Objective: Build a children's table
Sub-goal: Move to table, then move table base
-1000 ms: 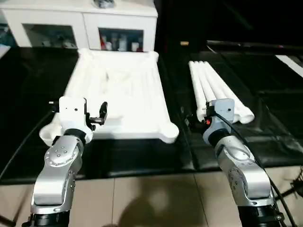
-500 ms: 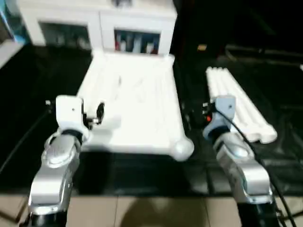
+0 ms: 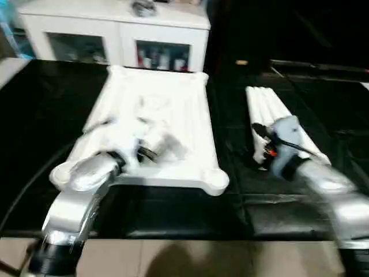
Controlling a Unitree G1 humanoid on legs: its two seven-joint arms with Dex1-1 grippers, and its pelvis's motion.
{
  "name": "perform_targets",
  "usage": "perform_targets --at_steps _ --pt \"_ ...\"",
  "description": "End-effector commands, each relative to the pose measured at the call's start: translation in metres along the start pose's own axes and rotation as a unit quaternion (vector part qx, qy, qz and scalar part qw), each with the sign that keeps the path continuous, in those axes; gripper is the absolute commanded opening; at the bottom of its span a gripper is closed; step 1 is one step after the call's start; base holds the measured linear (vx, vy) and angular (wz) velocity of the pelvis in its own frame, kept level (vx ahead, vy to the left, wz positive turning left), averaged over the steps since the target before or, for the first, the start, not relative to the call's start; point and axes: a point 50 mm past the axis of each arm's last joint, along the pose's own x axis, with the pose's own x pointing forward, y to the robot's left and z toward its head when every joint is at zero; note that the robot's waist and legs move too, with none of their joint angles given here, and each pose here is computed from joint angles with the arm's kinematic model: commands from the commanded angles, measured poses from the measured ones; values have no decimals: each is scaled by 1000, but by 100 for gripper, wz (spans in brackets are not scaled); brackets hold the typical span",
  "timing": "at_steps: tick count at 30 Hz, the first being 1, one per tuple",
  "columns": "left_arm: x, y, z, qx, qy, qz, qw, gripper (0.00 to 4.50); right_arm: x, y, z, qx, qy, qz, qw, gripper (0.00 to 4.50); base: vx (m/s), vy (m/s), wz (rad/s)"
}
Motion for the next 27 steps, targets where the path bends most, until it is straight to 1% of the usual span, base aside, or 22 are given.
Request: perform_targets --at_steps 1,2,3,4,5,6,7,8,9,10,11,15,17,18,19,20,21,23,27 --pt "5 -7 -3 10 17 -72 997 421 -6 4 0 -7 12 42 999 450 0 0 0" --pt "6 -10 -7 19 32 -114 993 421 -10 5 0 -15 23 66 997 450 0 0 0" --pt "6 -11 -8 19 41 -131 990 421 -12 6 0 -16 26 79 996 450 0 0 0" --pt "9 -11 -14 14 70 -168 983 406 -18 8 1 -18 38 114 993 450 0 0 0" --pt "10 -10 -17 11 86 -183 979 393 -21 9 1 -18 44 130 990 450 0 0 0" --pt "10 -10 -19 9 97 -193 976 393 -24 11 1 -21 53 150 987 450 0 0 0" --pt "11 -8 -20 13 107 -197 974 393 -26 12 1 -22 57 157 986 450 0 0 0" --pt "15 -4 -25 26 131 -204 970 382 -29 14 0 -21 67 173 982 450 0 0 0" --pt "15 -4 -25 26 131 -204 970 373 -29 14 0 -21 67 173 982 450 0 0 0" --pt "21 2 -31 37 158 -212 964 373 -32 16 -1 -18 79 190 978 450 0 0 0" --pt "23 5 -35 31 174 -232 957 353 -34 18 -3 -18 89 202 975 450 0 0 0" --pt "25 7 -38 14 196 -256 947 339 -38 21 -6 -22 100 213 972 450 0 0 0" --pt "30 10 -39 13 210 -257 943 318 -40 24 -8 -16 107 224 969 450 0 0 0" --pt "30 11 -39 13 211 -257 943 312 -40 24 -8 -16 108 225 968 450 0 0 0" --pt "31 11 -40 13 213 -254 943 295 -41 25 -8 -15 109 228 967 450 0 0 0" --pt "34 14 -41 16 217 -244 945 295 -41 28 -10 -12 115 240 964 450 0 0 0" --pt "35 14 -41 16 217 -243 945 284 -41 30 -11 -11 117 243 963 450 0 0 0" --pt "36 14 -41 17 212 -247 945 263 -41 32 -12 -11 122 249 961 450 0 0 0" --pt "38 14 -39 20 206 -260 943 239 -43 34 -14 -14 130 256 958 450 0 0 0"
